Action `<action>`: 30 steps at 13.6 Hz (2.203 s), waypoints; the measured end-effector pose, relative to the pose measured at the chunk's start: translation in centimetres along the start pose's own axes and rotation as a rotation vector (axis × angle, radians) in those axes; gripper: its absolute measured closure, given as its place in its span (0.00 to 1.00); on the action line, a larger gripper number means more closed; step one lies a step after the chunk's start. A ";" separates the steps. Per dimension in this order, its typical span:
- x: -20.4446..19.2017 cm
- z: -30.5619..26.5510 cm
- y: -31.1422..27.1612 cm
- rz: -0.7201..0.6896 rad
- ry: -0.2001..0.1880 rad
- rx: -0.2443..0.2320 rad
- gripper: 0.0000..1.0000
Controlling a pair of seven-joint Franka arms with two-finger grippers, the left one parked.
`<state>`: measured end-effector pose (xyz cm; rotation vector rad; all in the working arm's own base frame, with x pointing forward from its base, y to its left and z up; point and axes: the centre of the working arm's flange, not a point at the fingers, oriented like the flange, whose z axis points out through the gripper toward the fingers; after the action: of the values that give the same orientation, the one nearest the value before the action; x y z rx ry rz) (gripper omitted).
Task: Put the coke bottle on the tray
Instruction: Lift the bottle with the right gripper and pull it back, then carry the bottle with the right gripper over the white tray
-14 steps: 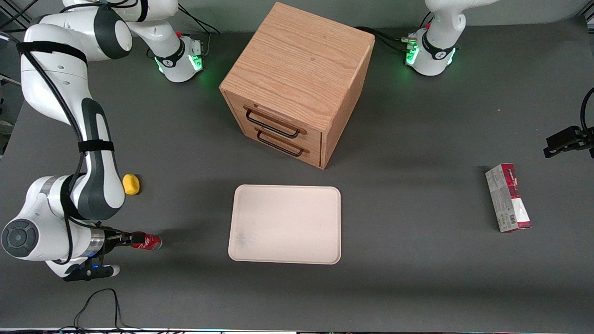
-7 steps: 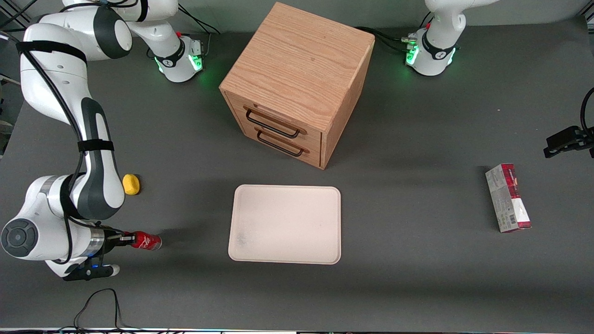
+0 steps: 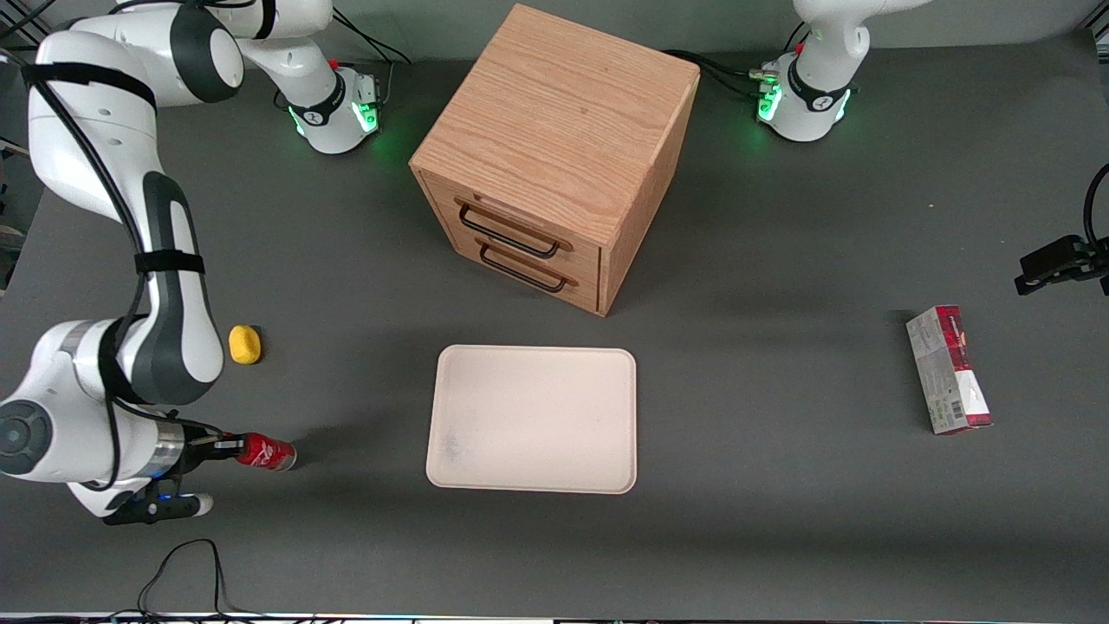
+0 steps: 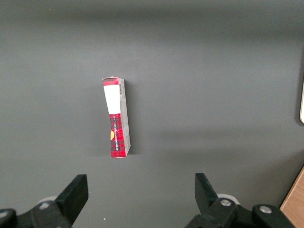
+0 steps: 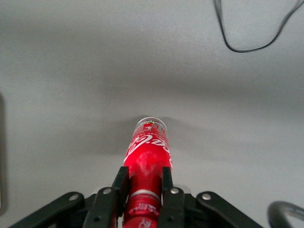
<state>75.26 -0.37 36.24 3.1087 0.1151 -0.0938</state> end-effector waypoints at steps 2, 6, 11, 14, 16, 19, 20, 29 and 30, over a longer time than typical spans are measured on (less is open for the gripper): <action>-1.2 -4.3 0.0 -0.013 -0.028 0.003 0.68; -4.8 -13.8 0.1 -0.023 -0.070 0.009 0.68; -11.9 -25.6 0.0 -0.022 -0.042 0.012 0.68; -12.7 -26.7 -0.5 -0.034 -0.032 0.016 0.68; -12.2 -26.3 -2.6 -0.065 -0.030 0.032 0.68; -11.6 -26.3 -8.3 -0.054 -0.002 0.069 0.68; -11.6 -26.3 -10.5 -0.046 0.004 0.074 0.68; -12.9 -22.7 -29.6 0.013 0.004 0.059 0.68; -12.5 -22.3 -29.7 0.015 0.007 0.062 0.68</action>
<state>61.91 29.05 58.41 3.1712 0.0906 -0.0878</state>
